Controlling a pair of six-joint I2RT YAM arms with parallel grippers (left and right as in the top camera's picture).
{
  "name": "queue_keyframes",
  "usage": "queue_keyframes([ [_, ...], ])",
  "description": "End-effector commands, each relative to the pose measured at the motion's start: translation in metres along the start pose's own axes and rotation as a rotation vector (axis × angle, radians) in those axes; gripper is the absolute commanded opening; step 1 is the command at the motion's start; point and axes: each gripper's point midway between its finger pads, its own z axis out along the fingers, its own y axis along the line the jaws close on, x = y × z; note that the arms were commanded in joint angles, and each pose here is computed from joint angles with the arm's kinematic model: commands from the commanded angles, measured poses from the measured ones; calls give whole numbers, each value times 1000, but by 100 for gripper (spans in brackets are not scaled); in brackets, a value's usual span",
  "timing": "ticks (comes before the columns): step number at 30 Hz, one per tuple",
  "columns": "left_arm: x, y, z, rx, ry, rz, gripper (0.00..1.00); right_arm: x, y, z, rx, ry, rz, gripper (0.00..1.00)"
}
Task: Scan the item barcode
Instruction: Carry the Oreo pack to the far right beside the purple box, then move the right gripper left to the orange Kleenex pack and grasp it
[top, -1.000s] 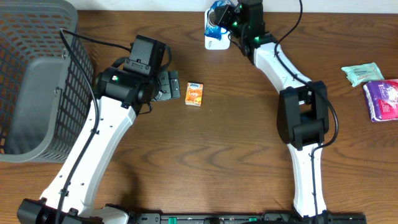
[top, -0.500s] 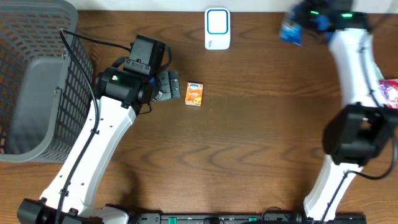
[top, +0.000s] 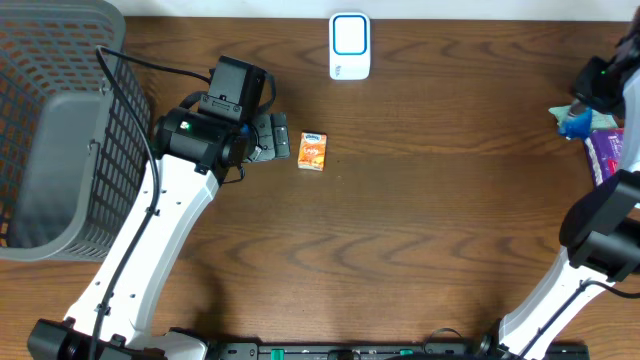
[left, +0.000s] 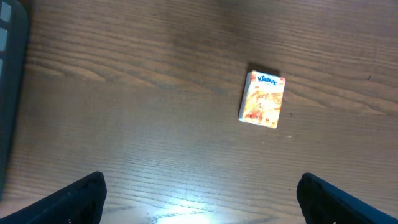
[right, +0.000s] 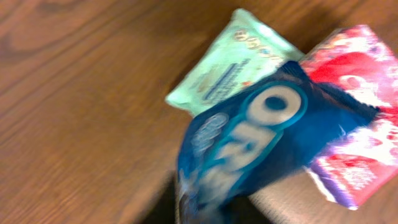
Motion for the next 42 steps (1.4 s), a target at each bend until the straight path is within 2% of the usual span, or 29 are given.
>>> queue_keyframes([
  [1,-1,2,1,-8,1,8,98,4,-16,12,51,29,-12,88],
  [3,-1,2,1,-8,1,8,98,6,-17,12,54,37,-11,97],
  [4,-1,2,1,-8,1,8,98,8,-18,12,55,45,-13,99],
  [7,-1,2,1,-8,1,8,98,14,-11,12,28,68,-18,99],
  [14,-1,2,1,-8,1,8,98,47,67,-3,-337,203,-87,99],
  [15,-1,2,1,-8,1,8,98,58,88,-11,-426,241,-104,99],
  [18,-1,2,1,-8,1,8,98,82,123,-25,-529,314,-141,99],
  [26,-1,2,1,-8,1,8,98,188,221,-37,-577,473,-400,99],
  [28,-1,1,1,-8,1,8,98,227,248,-40,-590,507,-485,91],
  [31,-1,2,1,-8,1,8,98,264,272,-41,-597,534,-529,93],
  [35,-1,2,1,-8,1,8,98,317,312,-43,-630,536,-567,76],
  [39,-1,2,1,-8,1,8,98,350,342,-45,-662,531,-513,65],
  [41,-1,2,1,-8,1,8,98,365,354,-46,-670,540,-463,64],
  [42,-1,2,1,-8,1,8,98,376,361,-44,-659,537,-422,67],
])
